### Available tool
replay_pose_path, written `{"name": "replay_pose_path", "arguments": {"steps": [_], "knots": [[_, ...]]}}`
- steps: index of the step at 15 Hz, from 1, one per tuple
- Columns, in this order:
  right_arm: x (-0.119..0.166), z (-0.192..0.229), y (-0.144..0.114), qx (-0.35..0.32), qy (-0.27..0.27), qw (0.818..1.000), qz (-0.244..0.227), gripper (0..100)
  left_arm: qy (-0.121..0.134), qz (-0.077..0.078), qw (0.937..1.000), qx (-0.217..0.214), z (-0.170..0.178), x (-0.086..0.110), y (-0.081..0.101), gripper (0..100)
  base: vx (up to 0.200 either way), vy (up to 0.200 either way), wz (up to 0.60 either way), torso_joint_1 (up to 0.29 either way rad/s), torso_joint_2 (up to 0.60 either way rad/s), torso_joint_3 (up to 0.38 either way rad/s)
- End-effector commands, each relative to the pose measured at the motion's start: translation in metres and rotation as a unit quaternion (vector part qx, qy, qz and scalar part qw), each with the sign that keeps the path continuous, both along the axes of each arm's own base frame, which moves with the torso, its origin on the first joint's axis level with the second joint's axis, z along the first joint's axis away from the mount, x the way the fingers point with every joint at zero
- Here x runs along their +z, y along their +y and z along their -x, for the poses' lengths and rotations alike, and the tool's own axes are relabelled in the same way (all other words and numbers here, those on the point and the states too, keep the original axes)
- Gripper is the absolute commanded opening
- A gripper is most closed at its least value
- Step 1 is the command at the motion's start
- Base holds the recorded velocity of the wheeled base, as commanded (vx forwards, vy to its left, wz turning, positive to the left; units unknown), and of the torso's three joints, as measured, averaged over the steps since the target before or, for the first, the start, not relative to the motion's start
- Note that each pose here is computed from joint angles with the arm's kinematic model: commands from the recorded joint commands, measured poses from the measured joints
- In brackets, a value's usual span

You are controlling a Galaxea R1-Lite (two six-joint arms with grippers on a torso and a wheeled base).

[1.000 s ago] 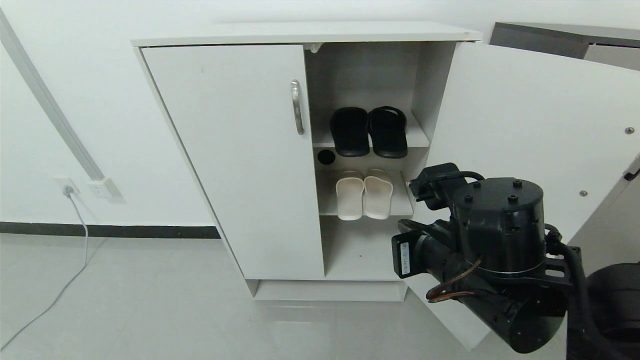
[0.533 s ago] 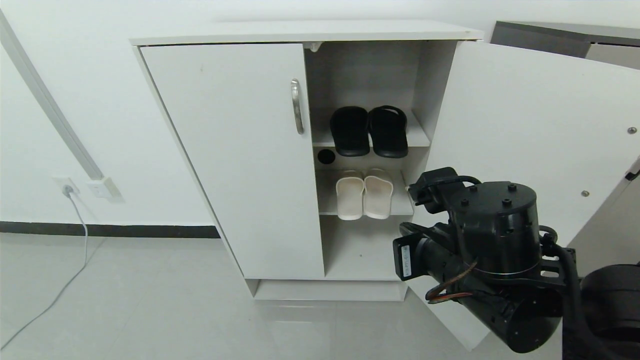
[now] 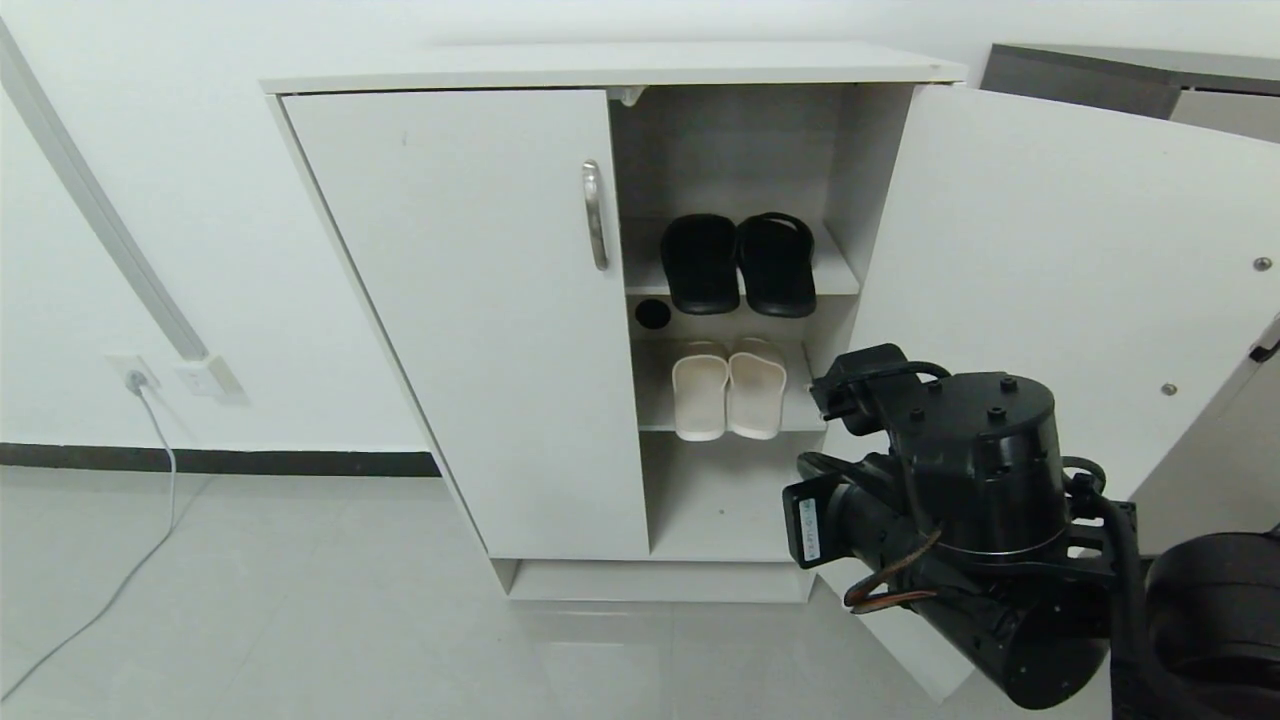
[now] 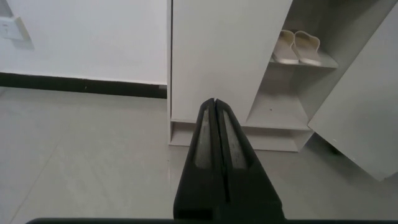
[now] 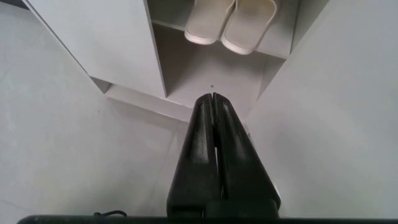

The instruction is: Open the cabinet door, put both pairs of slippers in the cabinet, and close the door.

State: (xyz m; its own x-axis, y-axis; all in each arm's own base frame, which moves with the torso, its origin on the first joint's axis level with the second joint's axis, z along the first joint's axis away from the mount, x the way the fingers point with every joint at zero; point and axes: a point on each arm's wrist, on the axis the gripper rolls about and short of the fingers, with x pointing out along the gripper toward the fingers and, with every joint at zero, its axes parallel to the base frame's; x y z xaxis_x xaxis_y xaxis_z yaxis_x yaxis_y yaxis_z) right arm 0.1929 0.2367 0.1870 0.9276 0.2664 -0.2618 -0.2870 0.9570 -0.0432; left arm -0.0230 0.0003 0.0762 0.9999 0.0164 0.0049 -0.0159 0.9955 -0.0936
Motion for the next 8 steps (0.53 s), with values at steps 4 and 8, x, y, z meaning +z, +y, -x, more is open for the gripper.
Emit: {"name": "replay_pose_path", "arguments": {"steps": [4,8], "knots": [[-0.0017,-0.0006,0.0013,0.000,0.001,1.000,0.002,0,0.000,0.001,1.0000,0.001,0.0000,0.0000,0.0001,0,0.000,0.000,0.00,0.016,-0.22,-0.316],[-0.0026,-0.0010,0.0011,0.000,0.002,1.000,0.003,0,0.000,0.001,1.0000,0.001,0.0000,0.0000,0.0001,0,0.000,0.000,0.00,0.055,-0.53,-0.359]]}}
